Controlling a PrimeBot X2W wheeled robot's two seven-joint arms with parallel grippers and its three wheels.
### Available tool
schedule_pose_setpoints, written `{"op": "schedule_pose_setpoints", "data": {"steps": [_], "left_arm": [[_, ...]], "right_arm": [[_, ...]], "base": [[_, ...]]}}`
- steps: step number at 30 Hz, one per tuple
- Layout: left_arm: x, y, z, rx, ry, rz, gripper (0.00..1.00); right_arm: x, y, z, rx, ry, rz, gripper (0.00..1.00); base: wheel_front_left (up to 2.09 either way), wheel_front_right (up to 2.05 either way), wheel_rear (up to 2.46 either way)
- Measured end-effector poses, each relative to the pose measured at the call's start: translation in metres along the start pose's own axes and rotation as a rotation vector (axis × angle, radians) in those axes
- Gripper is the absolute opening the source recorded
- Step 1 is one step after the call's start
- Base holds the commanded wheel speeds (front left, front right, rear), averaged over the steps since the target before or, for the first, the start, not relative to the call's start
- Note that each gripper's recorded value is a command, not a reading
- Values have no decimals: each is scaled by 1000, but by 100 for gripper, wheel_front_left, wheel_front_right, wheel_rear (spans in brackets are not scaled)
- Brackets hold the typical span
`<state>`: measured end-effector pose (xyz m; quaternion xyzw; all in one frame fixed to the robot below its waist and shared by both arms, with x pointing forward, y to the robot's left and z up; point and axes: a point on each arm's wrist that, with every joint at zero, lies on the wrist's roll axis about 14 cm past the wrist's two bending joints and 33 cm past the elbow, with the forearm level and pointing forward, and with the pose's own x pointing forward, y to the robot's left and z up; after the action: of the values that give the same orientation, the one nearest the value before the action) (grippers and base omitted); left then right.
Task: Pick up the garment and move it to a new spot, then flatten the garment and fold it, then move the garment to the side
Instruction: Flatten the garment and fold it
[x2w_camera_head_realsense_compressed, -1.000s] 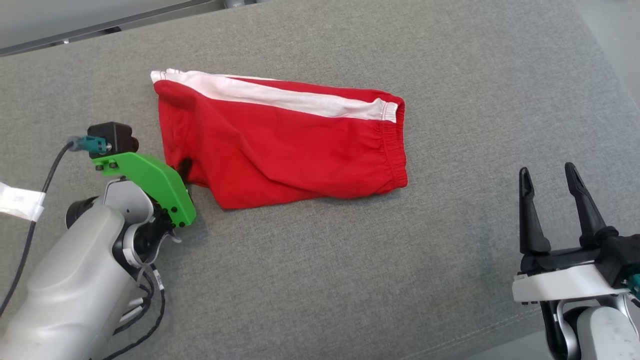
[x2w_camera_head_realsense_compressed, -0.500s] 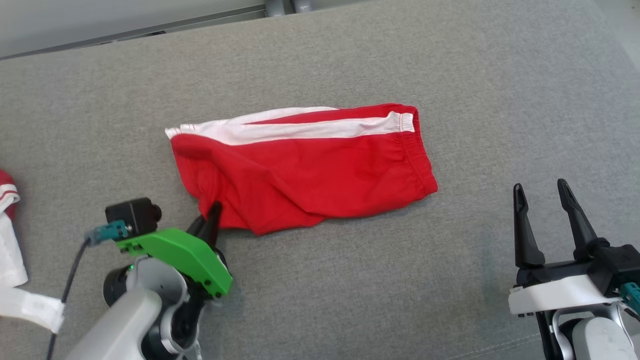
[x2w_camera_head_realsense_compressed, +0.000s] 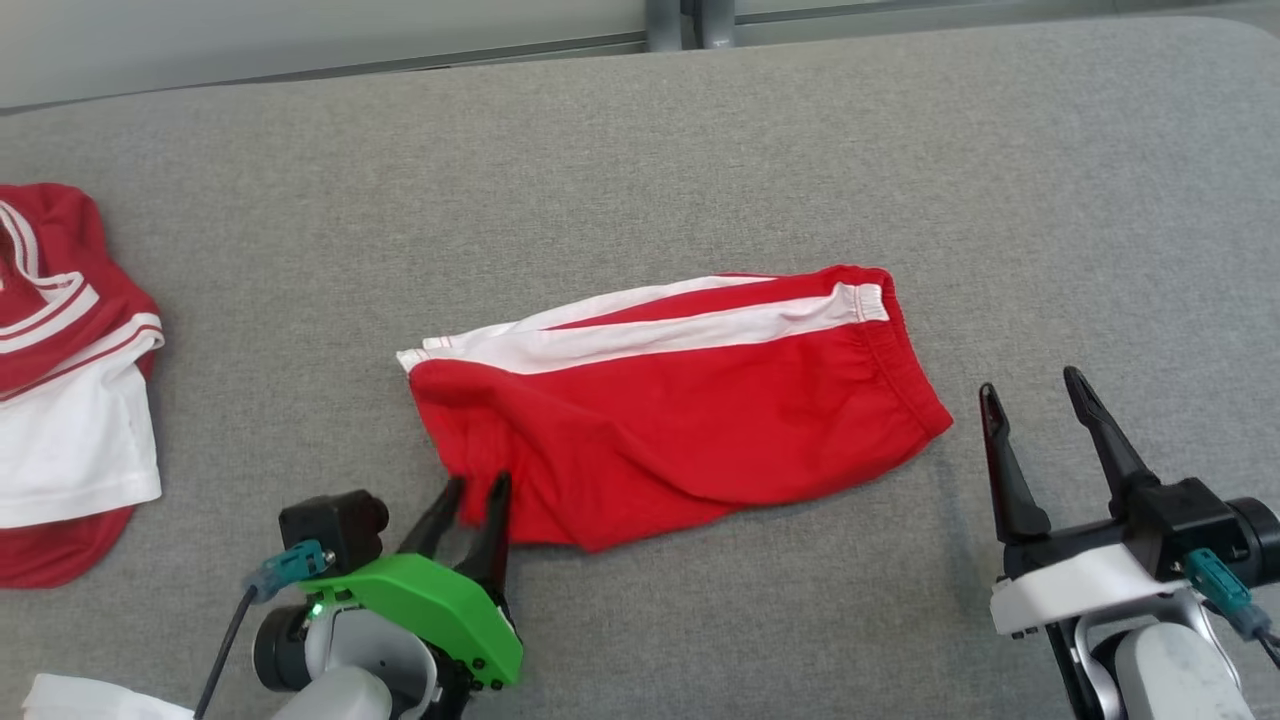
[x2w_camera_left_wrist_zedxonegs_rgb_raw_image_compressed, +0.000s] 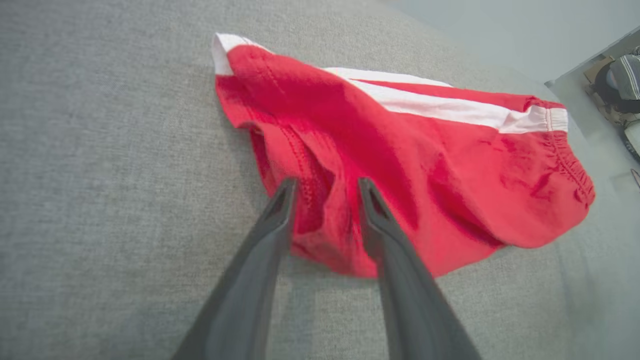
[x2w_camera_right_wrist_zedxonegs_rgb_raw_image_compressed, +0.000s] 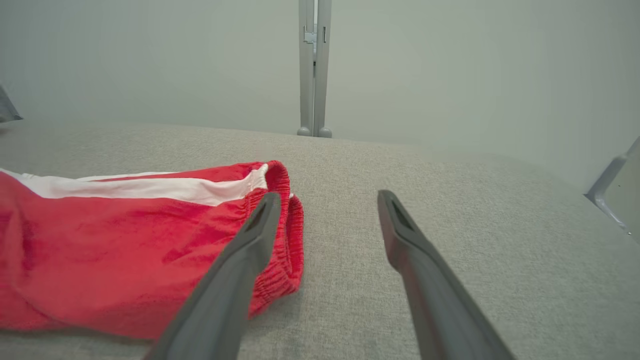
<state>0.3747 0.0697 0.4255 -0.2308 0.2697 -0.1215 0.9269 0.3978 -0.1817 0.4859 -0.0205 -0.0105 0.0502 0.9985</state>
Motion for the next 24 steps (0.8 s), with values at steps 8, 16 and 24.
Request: {"op": "schedule_pose_setpoints", "data": {"steps": [8,16,24], "left_arm": [[-5,18,19,143,-137,77,100],[-27,46,43,283,-294,182,100],[-52,56,63,290,-413,230,100]], "right_arm": [[38,19,-6,-54,114,129,100],[56,30,-38,-121,334,228,100],[52,33,-71,-109,505,269,100]], "base": [[0,0,0],[0,0,0],[0,0,0]]}}
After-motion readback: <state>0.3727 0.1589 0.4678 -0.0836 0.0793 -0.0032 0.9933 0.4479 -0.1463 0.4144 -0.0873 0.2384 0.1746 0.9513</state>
